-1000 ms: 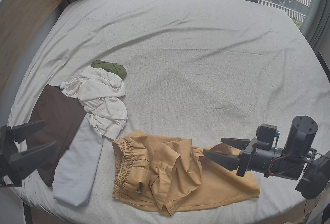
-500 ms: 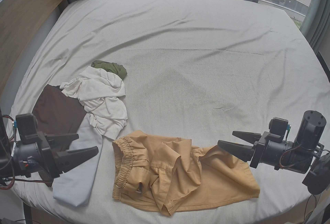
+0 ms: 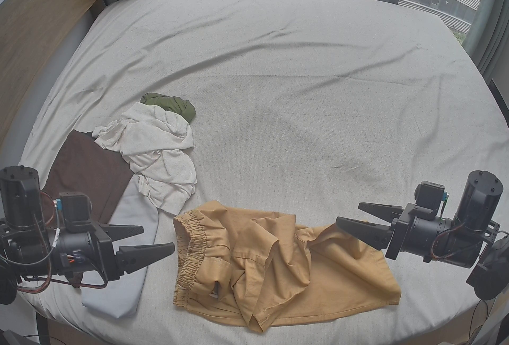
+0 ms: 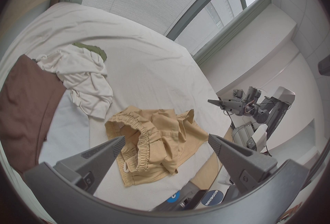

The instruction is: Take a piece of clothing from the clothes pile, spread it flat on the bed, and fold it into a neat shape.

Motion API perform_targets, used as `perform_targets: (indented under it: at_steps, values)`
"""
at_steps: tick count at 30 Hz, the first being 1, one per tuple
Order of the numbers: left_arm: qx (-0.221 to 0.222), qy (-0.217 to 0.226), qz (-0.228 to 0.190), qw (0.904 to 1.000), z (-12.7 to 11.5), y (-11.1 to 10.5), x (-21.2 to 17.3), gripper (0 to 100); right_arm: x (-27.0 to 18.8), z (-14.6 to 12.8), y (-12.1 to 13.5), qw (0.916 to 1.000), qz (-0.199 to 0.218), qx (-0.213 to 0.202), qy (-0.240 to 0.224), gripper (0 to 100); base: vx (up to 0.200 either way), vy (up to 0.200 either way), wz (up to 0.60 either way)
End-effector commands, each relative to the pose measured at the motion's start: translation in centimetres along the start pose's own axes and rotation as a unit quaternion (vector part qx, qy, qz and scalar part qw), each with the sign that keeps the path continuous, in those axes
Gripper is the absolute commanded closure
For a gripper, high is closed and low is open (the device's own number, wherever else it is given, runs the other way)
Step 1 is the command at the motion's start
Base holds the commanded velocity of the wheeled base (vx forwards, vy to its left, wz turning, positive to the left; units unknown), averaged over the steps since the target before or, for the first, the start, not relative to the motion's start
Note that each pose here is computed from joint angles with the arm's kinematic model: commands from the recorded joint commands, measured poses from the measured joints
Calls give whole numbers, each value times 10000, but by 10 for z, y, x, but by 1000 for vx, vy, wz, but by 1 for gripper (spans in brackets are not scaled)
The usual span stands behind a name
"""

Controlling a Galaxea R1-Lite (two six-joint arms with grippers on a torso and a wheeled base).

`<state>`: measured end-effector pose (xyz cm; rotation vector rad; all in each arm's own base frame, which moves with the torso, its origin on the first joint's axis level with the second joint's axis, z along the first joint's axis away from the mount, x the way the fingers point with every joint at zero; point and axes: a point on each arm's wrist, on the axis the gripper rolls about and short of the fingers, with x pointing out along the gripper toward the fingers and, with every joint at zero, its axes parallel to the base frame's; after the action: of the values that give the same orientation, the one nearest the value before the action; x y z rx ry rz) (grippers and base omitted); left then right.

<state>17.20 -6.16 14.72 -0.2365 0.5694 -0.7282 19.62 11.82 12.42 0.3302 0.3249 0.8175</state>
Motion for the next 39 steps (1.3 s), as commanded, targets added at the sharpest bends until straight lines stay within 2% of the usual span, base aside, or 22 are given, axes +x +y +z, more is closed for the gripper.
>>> perform_targets:
  at_steps: [1,17,34,39]
  values:
    - [-167,306,44,9994,-6,8,14,0,1,-2,-1,10000,-21,25,51,0,0,0,0]
    - [-423,793,-56,9959,-19,26,45,0,2,-3,-4,10000,-66,42,62,0,0,0,0]
    - [-471,832,-187,9952,-30,36,76,0,2,-1,-5,9999,-88,42,36,0,0,0,0]
    - [-478,911,-290,9943,-41,36,87,0,0,-1,-7,9999,-79,51,36,0,0,0,0]
